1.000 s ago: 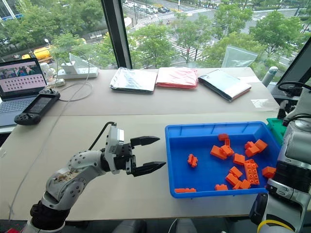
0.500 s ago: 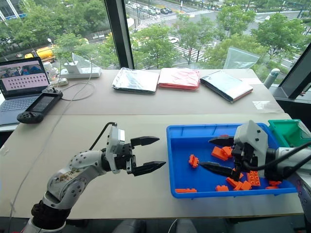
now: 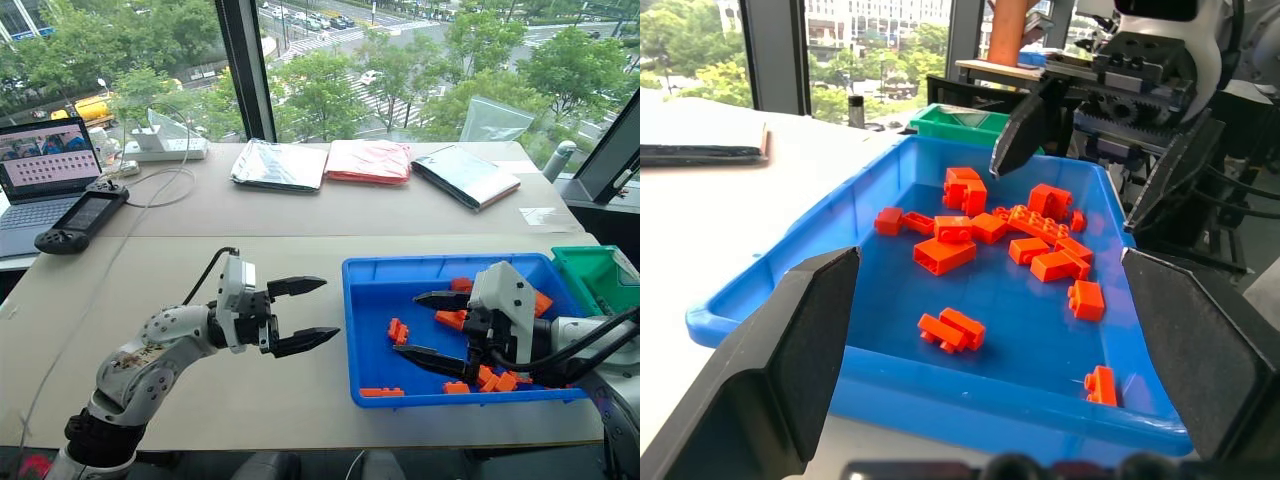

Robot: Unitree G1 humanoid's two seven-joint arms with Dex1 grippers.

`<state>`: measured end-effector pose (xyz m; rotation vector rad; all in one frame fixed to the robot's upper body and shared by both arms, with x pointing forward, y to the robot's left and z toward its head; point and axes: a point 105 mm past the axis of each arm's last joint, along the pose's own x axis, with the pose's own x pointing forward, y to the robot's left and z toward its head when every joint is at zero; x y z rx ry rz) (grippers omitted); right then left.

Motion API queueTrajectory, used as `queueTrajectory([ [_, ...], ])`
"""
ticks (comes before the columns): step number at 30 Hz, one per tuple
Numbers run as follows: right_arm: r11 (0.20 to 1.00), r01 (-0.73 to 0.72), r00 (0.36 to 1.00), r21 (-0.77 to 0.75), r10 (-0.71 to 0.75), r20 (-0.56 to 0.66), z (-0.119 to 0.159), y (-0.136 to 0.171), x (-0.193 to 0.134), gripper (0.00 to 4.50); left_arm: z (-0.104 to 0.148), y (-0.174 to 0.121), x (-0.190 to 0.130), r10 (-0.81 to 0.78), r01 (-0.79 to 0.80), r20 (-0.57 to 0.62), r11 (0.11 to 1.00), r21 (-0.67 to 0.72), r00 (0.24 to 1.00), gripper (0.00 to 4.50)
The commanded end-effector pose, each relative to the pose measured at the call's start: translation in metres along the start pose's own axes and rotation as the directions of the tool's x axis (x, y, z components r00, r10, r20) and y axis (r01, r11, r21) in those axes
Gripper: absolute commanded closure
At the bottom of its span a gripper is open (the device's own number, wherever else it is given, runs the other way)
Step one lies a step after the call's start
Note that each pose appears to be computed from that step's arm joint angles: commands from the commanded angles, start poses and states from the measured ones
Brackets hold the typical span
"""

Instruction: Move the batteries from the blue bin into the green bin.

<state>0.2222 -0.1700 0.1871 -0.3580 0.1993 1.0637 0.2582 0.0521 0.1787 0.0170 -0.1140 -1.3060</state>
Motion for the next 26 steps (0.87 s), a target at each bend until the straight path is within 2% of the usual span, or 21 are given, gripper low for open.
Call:
queueTrajectory([
  [1, 0.989, 0.124, 0.992, -0.083, -0.121, 0.041, 0.011, -0.013, 0.001, 0.04, 0.006, 0.010, -0.002, 0.093, -0.093, 0.027, 0.996, -0.007, 0.995, 0.00],
  [2, 0.980, 0.178, 0.983, -0.083, -0.175, 0.051, 0.012, -0.019, 0.001, 0.04, 0.006, 0.016, -0.003, 0.139, -0.139, 0.025, 0.990, -0.008, 0.990, 0.00],
  [4, 0.920, 0.381, 0.924, -0.093, -0.377, 0.062, 0.012, -0.046, -0.002, 0.04, 0.008, 0.034, -0.003, 0.293, -0.292, 0.041, 0.956, -0.024, 0.955, 0.00],
  [6, 0.802, 0.595, 0.803, -0.055, -0.592, 0.068, 0.009, -0.075, -0.008, 0.04, 0.014, 0.053, -0.005, 0.453, -0.450, 0.081, 0.891, -0.057, 0.888, 0.00],
  [8, 0.662, 0.750, 0.659, -0.001, -0.747, 0.083, 0.010, -0.097, -0.016, 0.04, 0.015, 0.070, -0.010, 0.586, -0.580, 0.093, 0.811, -0.077, 0.805, 0.00],
  [10, 0.563, 0.826, 0.561, 0.008, -0.825, 0.071, 0.007, -0.108, -0.021, 0.04, 0.015, 0.084, -0.015, 0.686, -0.679, 0.095, 0.727, -0.098, 0.721, 0.00],
  [11, 0.532, 0.847, 0.532, -0.011, -0.846, 0.044, 0.000, -0.109, -0.021, 0.04, 0.013, 0.091, -0.019, 0.736, -0.729, 0.090, 0.677, -0.103, 0.671, 0.00],
  [12, 0.476, 0.879, 0.475, 0.014, -0.879, 0.038, -0.007, -0.112, -0.022, 0.04, 0.010, 0.101, -0.027, 0.805, -0.799, 0.083, 0.593, -0.099, 0.587, 0.00],
  [14, 0.407, 0.913, 0.406, 0.017, -0.913, 0.031, -0.015, -0.116, -0.021, 0.04, 0.004, 0.111, -0.036, 0.877, -0.871, 0.060, 0.480, -0.106, 0.476, 0.00],
  [17, 0.309, 0.949, 0.308, 0.058, -0.951, 0.025, -0.020, -0.126, -0.025, 0.04, 0.005, 0.116, -0.042, 0.921, -0.911, 0.066, 0.391, -0.133, 0.385, 0.00],
  [19, 0.268, 0.961, 0.267, 0.061, -0.963, 0.030, -0.019, -0.130, -0.030, 0.04, 0.007, 0.120, -0.045, 0.938, -0.927, 0.071, 0.347, -0.142, 0.340, 0.00],
  [22, 0.244, 0.969, 0.241, 0.046, -0.969, 0.054, -0.015, -0.135, -0.032, 0.04, 0.011, 0.119, -0.046, 0.935, -0.927, 0.099, 0.352, -0.130, 0.341, 0.00],
  [26, 0.247, 0.969, 0.245, 0.029, -0.968, 0.060, -0.016, -0.138, -0.028, 0.04, 0.016, 0.118, -0.049, 0.933, -0.932, 0.136, 0.347, -0.099, 0.333, 0.00],
])
